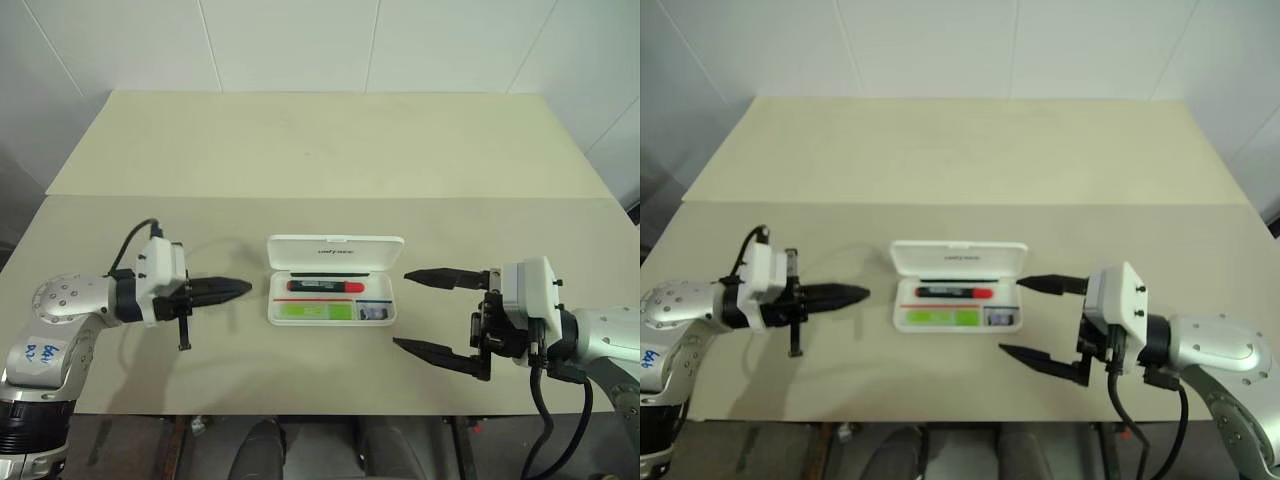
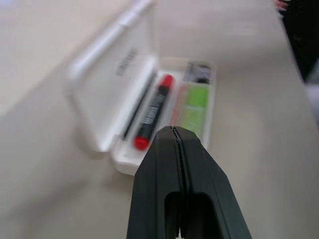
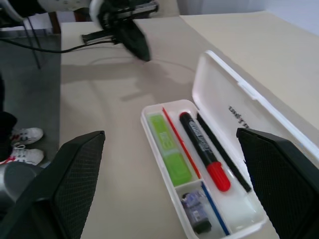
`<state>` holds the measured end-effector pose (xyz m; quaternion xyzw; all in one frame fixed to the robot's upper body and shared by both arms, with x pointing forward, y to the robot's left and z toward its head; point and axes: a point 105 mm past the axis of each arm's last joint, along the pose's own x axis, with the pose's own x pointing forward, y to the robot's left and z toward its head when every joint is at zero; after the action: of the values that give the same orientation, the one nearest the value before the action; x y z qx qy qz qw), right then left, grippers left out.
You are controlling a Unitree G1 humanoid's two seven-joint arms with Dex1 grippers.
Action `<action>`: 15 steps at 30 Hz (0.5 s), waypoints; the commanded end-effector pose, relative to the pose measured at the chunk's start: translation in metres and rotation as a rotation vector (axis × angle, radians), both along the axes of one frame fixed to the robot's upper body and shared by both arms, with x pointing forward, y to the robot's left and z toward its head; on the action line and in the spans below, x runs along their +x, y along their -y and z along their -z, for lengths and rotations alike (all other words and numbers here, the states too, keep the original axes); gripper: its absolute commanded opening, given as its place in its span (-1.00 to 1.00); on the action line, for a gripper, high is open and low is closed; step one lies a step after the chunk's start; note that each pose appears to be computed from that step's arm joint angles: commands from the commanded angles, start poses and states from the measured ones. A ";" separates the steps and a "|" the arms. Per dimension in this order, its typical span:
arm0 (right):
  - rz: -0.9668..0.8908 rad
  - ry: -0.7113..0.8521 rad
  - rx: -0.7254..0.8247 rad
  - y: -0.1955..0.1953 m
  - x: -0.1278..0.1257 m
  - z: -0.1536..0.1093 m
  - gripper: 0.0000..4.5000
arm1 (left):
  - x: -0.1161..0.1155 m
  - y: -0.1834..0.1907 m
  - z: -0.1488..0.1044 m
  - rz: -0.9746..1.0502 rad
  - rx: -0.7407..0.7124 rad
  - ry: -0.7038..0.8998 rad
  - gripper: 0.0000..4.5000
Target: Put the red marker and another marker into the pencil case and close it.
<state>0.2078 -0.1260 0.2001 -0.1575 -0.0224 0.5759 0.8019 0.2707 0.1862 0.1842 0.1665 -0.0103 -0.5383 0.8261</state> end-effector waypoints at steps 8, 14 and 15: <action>-0.013 0.020 -0.029 0.001 0.006 0.005 1.00 | 0.042 -0.037 -0.028 -0.348 -0.201 0.010 -0.99; -0.024 0.042 -0.024 -0.004 0.010 0.003 1.00 | 0.066 0.001 -0.002 -0.291 -0.085 -0.049 -0.99; -0.024 0.046 -0.023 -0.005 0.011 0.003 1.00 | 0.070 0.007 0.001 -0.280 -0.073 -0.056 -0.99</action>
<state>0.2195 -0.1231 0.1907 -0.1700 -0.0163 0.5839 0.7937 0.3365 0.1854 0.1783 0.1003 0.0239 -0.4181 0.9025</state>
